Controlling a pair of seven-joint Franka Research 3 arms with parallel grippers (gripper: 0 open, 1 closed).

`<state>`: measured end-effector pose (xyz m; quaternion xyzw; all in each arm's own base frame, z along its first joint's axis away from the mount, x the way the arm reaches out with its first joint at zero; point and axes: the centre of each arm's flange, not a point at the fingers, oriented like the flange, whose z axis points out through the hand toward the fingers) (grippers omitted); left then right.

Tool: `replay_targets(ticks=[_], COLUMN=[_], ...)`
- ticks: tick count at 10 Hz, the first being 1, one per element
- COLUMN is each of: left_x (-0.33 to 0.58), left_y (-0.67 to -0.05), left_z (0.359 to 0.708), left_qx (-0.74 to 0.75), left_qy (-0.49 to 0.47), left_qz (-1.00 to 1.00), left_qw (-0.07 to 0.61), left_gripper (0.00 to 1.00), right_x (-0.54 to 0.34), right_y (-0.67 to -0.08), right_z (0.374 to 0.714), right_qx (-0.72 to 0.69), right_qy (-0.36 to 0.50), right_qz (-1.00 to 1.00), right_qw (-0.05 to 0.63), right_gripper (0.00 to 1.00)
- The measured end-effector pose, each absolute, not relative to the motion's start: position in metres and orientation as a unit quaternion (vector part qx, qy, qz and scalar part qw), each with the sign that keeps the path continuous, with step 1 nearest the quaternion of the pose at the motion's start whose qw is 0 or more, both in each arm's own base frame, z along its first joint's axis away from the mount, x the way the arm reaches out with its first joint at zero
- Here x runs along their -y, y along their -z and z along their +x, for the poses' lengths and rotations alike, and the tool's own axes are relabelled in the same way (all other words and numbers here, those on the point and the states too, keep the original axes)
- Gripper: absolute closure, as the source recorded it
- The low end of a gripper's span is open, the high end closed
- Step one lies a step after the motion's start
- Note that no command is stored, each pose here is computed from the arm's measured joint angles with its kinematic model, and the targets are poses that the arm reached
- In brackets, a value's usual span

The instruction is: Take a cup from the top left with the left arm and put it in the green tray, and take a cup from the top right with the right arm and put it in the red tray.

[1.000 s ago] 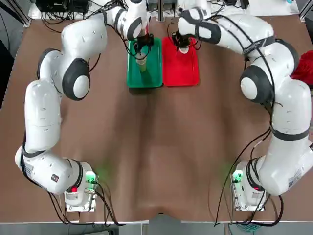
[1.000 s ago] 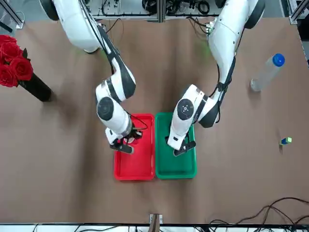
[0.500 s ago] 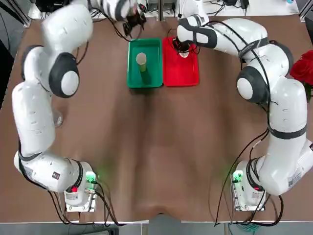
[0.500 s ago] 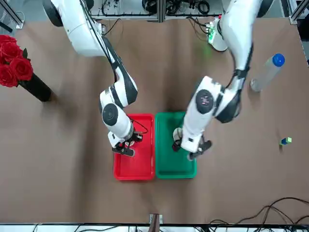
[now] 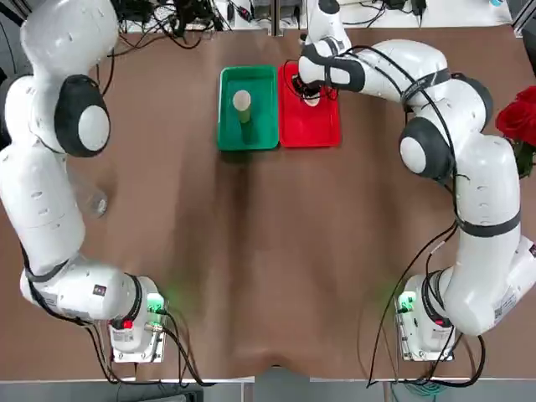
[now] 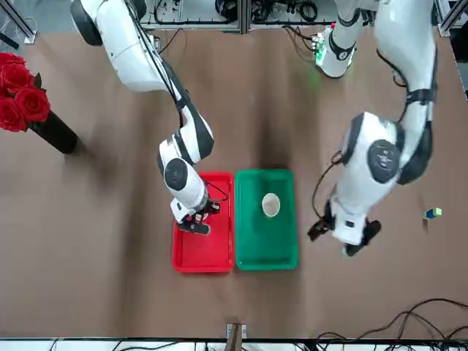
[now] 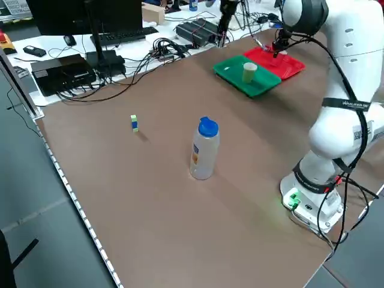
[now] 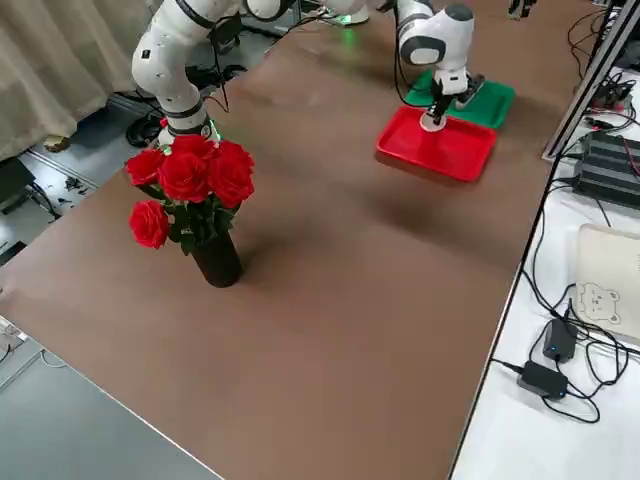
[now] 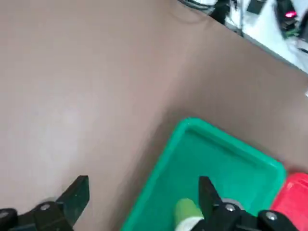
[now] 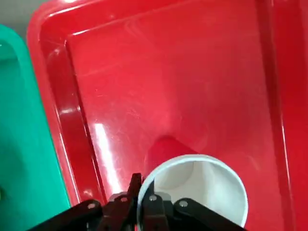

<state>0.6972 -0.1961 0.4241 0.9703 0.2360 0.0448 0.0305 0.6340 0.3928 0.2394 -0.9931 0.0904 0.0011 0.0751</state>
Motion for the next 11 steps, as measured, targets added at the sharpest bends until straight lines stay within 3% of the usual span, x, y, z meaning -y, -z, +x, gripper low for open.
replay_targets(ticks=[3, 5, 6, 8, 11], left_x=[0.128, 0.115, 0.116, 0.118, 0.119], left_y=[-0.450, -0.474, -0.484, -0.496, -0.525], left_z=[0.698, 0.692, 0.689, 0.683, 0.668], left_qx=[-0.201, -0.190, -0.189, -0.187, -0.185], left_qy=[-0.027, -0.032, -0.036, -0.036, -0.033], left_qz=[0.979, 0.981, 0.981, 0.982, 0.982], left_qw=[0.013, 0.010, 0.011, 0.010, 0.004], left_gripper=[0.00, 0.00, 0.00, 0.00, 0.00], right_x=[-0.392, -0.392, -0.392, -0.393, -0.397], right_y=[-0.236, -0.236, -0.237, -0.238, -0.262], right_z=[0.634, 0.634, 0.634, 0.634, 0.635], right_qx=[-0.090, -0.090, -0.090, -0.089, -0.082], right_qy=[-0.002, -0.002, -0.002, -0.003, -0.036], right_qz=[-0.993, -0.993, -0.993, -0.993, -0.994], right_qw=[0.073, 0.073, 0.073, 0.073, 0.056], right_gripper=[0.75, 0.46, 0.36, 0.25, 0.18])
